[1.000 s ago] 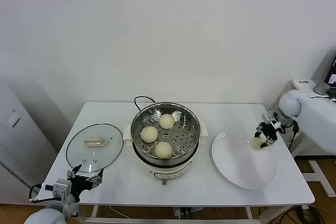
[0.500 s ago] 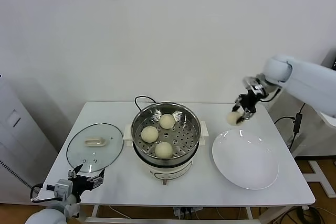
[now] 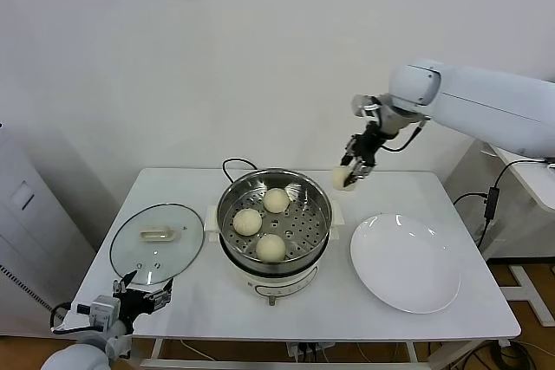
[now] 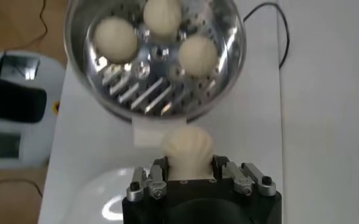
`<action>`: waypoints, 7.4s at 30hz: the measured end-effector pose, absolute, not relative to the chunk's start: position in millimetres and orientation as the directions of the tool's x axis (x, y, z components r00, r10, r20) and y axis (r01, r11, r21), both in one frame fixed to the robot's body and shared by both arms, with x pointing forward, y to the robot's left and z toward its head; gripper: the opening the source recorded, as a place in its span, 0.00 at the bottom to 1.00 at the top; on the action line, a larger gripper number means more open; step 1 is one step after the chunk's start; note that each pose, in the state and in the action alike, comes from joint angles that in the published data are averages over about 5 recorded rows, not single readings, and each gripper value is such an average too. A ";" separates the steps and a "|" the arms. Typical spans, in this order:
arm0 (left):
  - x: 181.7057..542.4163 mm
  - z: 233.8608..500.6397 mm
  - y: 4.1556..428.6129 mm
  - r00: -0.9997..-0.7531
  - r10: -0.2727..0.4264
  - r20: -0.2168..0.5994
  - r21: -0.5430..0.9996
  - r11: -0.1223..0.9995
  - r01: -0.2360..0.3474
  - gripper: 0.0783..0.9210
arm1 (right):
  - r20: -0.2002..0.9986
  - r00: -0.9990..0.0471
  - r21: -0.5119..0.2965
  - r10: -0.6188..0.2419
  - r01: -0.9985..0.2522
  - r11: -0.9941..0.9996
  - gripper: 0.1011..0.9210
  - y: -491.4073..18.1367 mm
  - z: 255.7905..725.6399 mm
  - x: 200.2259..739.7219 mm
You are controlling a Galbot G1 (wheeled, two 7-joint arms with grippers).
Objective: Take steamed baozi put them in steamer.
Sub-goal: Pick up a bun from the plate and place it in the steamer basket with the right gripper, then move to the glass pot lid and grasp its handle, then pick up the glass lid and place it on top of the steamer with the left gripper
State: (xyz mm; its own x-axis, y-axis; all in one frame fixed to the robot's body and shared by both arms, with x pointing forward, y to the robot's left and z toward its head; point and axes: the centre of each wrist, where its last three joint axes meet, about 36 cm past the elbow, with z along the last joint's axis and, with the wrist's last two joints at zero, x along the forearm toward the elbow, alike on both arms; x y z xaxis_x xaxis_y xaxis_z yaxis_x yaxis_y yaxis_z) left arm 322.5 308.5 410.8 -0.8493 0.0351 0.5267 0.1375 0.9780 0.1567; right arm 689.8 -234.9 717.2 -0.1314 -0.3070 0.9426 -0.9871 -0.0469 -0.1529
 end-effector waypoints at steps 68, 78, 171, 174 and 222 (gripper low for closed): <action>332.4 410.1 321.0 -0.858 0.011 0.513 0.137 0.986 0.095 0.88 | 0.687 -0.393 -0.197 -0.611 -0.910 0.364 0.88 -248.5 644.5 653.3; 336.9 413.8 323.0 -0.869 0.012 0.495 0.115 0.990 0.079 0.88 | 0.318 -0.683 -0.196 -0.657 -0.726 0.659 0.88 -316.0 594.2 625.9; 455.3 274.0 385.2 -0.997 0.060 0.047 0.995 -0.086 0.041 0.88 | 0.120 -0.992 0.015 -0.039 -0.037 0.999 0.88 -414.3 286.9 361.9; 458.7 272.7 384.3 -0.997 0.060 0.049 0.995 -0.085 0.043 0.88 | 0.118 -0.992 0.016 -0.036 -0.034 0.999 0.88 -415.2 287.1 361.5; 464.5 420.1 369.0 -0.994 0.048 -0.102 0.995 -0.019 -0.103 0.03 | 0.087 -0.996 0.001 -0.018 -0.018 1.000 0.88 -428.9 301.6 361.4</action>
